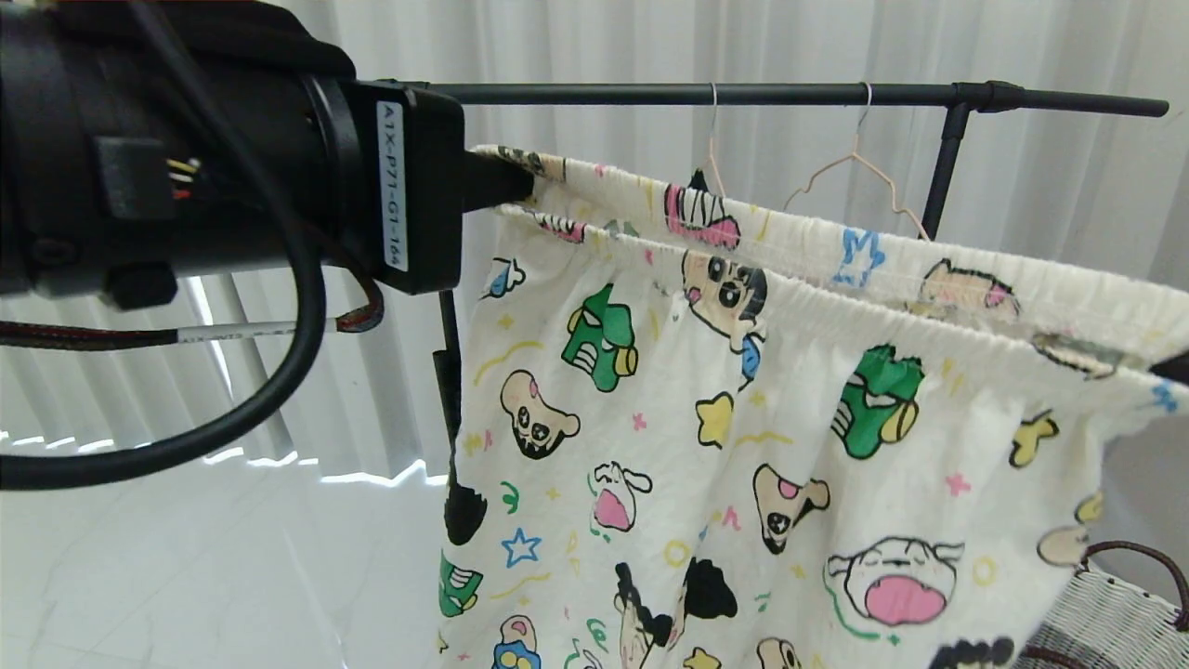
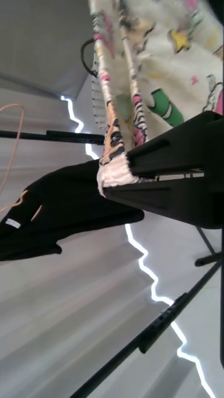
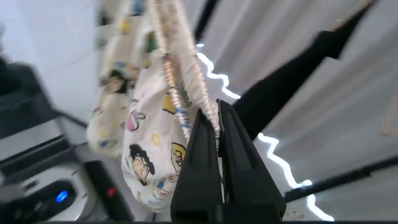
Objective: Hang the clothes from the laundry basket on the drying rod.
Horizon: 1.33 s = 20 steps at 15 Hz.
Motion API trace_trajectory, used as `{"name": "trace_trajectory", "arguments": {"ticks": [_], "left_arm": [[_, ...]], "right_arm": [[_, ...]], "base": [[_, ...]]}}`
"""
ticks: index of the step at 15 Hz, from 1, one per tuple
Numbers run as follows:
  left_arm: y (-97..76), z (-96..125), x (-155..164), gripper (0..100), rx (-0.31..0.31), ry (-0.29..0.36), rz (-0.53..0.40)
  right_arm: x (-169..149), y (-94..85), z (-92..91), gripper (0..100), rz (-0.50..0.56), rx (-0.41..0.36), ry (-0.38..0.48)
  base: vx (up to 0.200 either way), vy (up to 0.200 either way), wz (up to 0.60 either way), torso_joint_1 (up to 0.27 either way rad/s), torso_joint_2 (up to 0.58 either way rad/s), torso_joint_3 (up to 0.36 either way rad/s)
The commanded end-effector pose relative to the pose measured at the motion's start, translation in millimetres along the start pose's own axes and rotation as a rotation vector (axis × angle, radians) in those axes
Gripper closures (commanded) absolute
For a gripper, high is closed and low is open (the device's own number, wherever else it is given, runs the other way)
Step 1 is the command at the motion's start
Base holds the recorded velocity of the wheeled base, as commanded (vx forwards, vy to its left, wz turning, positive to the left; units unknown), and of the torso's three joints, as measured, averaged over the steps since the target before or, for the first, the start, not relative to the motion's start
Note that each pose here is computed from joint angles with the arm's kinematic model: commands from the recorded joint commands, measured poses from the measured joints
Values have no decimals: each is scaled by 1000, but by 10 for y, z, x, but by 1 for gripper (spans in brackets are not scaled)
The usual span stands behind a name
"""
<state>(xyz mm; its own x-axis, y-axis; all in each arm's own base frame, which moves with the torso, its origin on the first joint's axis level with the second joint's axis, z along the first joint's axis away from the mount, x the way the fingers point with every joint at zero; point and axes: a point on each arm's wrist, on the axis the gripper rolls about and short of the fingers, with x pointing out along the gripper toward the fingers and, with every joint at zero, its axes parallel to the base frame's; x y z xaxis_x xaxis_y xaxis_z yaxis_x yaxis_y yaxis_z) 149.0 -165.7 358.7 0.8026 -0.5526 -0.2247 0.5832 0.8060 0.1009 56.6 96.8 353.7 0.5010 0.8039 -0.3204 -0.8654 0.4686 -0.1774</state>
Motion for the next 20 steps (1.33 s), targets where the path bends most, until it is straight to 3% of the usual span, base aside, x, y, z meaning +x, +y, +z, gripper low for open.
{"name": "trace_trajectory", "arguments": {"ticks": [1,9,13,15,20], "left_arm": [[-23,-38,100,100,7,26,1],[-5,-44,12,100,14,17,-2],[56,-133,-268,100,31,77,-4],[60,-193,-487,100,51,124,-34],[-53,-250,-783,100,94,133,-160]], "right_arm": [[-43,166,-26,100,142,-52,4],[43,198,-33,100,148,-59,29],[50,22,-77,100,-47,-8,58],[132,-87,-33,100,-126,23,30],[534,-216,134,100,-178,38,-64]], "base": [[0,0,0,0,0,0],[0,0,0,0,0,0],[0,0,0,0,0,0],[0,0,0,0,0,0],[0,0,0,0,0,0]]}}
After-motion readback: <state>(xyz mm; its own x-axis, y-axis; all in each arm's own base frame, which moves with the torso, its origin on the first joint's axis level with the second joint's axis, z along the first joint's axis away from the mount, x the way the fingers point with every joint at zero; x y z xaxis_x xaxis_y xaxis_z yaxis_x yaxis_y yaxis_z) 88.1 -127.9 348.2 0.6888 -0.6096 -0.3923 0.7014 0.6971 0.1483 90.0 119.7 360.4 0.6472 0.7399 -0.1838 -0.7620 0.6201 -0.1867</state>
